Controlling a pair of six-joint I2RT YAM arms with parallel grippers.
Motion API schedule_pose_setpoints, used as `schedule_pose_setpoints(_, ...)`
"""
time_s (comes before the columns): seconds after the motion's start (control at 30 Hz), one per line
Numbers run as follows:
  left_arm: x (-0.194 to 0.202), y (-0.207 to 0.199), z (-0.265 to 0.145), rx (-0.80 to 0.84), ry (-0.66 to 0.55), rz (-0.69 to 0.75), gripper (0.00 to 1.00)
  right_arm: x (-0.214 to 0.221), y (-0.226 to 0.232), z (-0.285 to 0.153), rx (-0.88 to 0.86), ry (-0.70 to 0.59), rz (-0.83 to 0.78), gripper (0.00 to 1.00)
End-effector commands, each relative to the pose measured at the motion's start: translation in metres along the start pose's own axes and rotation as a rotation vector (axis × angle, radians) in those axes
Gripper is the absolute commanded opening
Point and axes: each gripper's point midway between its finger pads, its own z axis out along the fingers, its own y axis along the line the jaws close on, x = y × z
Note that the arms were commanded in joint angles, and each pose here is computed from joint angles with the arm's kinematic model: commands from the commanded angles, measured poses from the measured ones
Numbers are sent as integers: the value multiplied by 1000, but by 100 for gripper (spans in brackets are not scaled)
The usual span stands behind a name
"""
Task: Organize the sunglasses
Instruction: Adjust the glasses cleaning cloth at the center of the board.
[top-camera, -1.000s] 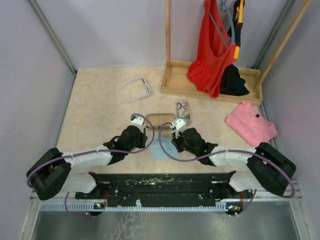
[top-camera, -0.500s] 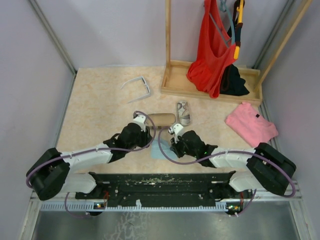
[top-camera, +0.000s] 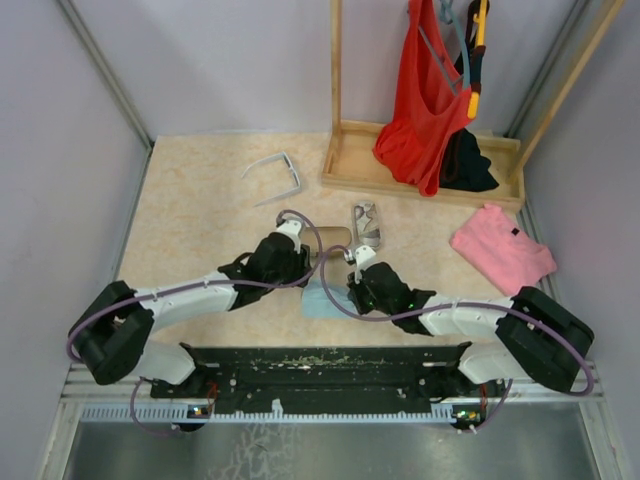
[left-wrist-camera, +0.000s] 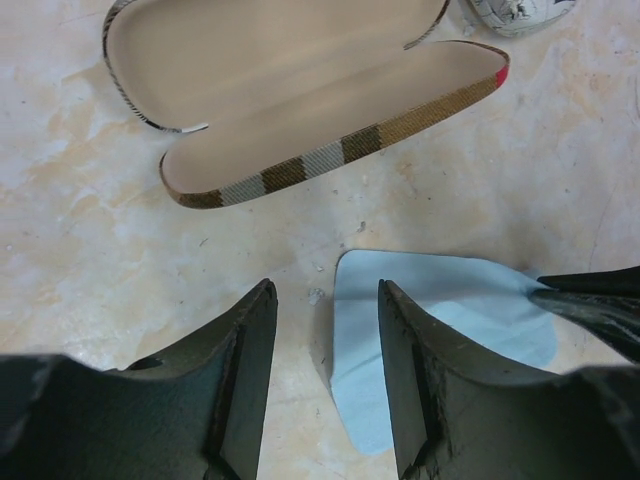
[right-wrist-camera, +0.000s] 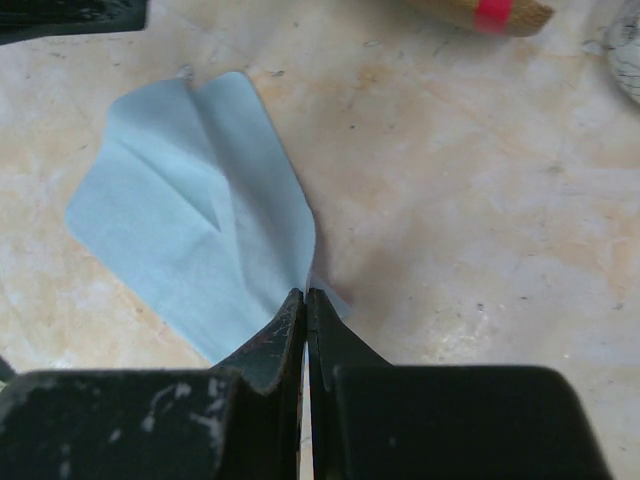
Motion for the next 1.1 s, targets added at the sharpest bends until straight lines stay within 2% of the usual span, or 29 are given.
schedule_pose_setpoints(0.0, -10, 11, -5, -37, -35, -45, 51, -44, -9, -1, 99, -102, 22, 0)
schedule_pose_setpoints(0.3, -7, 22, 2, -64, -2, -38, 54, -48, -25, 31, 200, 53, -71, 0)
schedule_pose_setpoints(0.57, 2, 28, 9, -94, 40, -50, 53, -44, -29, 32, 219, 76, -77, 0)
schedule_pose_setpoints(0.83, 13, 15, 23, -34, 103, -46, 49, -38, -18, 29, 147, 84, -63, 0)
schedule_pose_setpoints(1.07, 26, 8, 14, 32, 105, -81, 49, -39, -15, 29, 131, 74, -47, 0)
